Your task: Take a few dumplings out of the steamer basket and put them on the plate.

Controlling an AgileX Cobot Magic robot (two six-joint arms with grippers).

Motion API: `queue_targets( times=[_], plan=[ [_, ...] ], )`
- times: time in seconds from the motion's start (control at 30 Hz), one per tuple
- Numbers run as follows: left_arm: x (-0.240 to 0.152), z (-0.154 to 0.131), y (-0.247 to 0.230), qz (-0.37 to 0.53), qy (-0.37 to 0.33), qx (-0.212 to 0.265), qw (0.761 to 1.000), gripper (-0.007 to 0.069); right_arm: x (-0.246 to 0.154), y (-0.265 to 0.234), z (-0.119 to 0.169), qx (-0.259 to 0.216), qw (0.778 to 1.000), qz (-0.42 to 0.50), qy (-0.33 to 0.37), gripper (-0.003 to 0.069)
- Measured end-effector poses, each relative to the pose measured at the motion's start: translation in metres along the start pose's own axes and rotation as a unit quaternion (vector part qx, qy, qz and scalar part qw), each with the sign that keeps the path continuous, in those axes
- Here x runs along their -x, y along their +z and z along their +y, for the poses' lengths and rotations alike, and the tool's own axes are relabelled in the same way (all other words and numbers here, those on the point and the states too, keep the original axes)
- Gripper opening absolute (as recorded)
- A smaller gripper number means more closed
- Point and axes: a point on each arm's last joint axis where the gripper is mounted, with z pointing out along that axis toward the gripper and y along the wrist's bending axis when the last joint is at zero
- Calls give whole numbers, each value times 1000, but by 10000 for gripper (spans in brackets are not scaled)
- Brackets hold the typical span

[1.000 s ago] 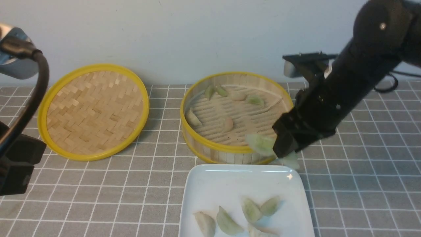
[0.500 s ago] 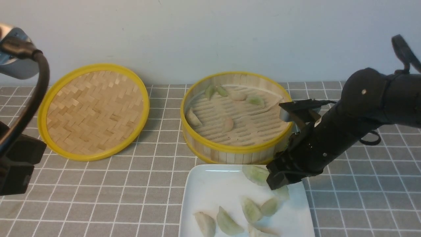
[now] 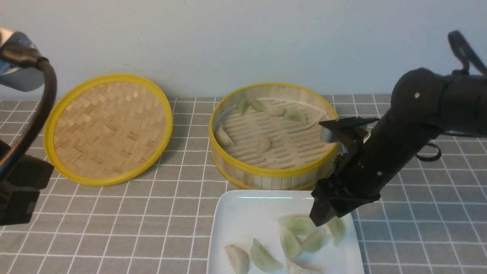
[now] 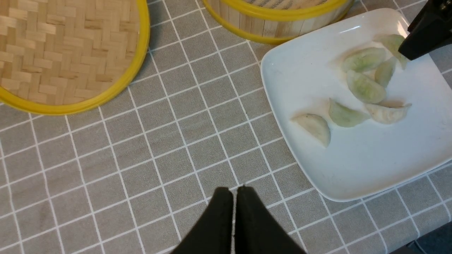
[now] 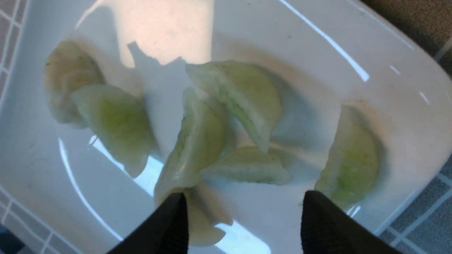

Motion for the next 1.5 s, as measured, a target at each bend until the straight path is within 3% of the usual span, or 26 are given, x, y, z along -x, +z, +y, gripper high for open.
queue_targets(
  times=[0.07,0.13,0.17,0.23,0.33,0.47,0.5,0.53,0.63,0.73,0.83,0.9,1.23,1.37,1.5],
  plan=[
    [1,0,0,-4,0,-1,1000,-5,-2,-19,8,2,1000,-8,-6,288],
    [2,-1,0,-10,-1,-4,1000,-5,-11,-51,22,4,999,-37,-17,153],
    [2,-1,0,-11,-1,-4,1000,-5,-12,-54,23,3,999,-41,-18,153],
    [4,-1,0,-19,-2,-8,1000,-5,-27,-92,39,0,995,-94,-31,41],
    [6,-2,0,-36,-2,-11,999,-5,-58,-145,61,-12,977,-207,-55,-3],
    [12,-3,-1,-65,-2,-14,998,-5,-120,-201,84,-36,924,-370,-90,-12],
    [12,-3,-1,-68,-2,-14,998,-5,-120,-202,83,-38,923,-374,-89,-12],
    [15,-3,-1,-85,-2,-16,996,-5,-153,-217,89,-54,891,-439,-102,-12],
    [21,-3,-2,-115,-2,-20,993,-5,-202,-224,89,-75,834,-536,-106,-13],
    [26,-4,-4,-143,-3,-23,989,-5,-259,-221,85,-90,749,-648,-104,-13],
    [29,-5,-3,-156,-3,-25,988,-5,-301,-205,77,-92,673,-727,-101,-13],
    [31,-5,-1,-155,-2,-25,988,-5,-318,-194,72,-93,637,-759,-100,-13],
    [30,-6,16,-150,1,-25,988,-5,-318,-181,64,-83,634,-765,-77,-13],
    [11,-3,19,-191,6,-23,981,-5,-318,-181,64,-82,632,-767,-76,-13],
    [-17,-1,22,-280,6,-34,959,-5,-318,-181,64,-82,632,-767,-76,-13]
  ],
)
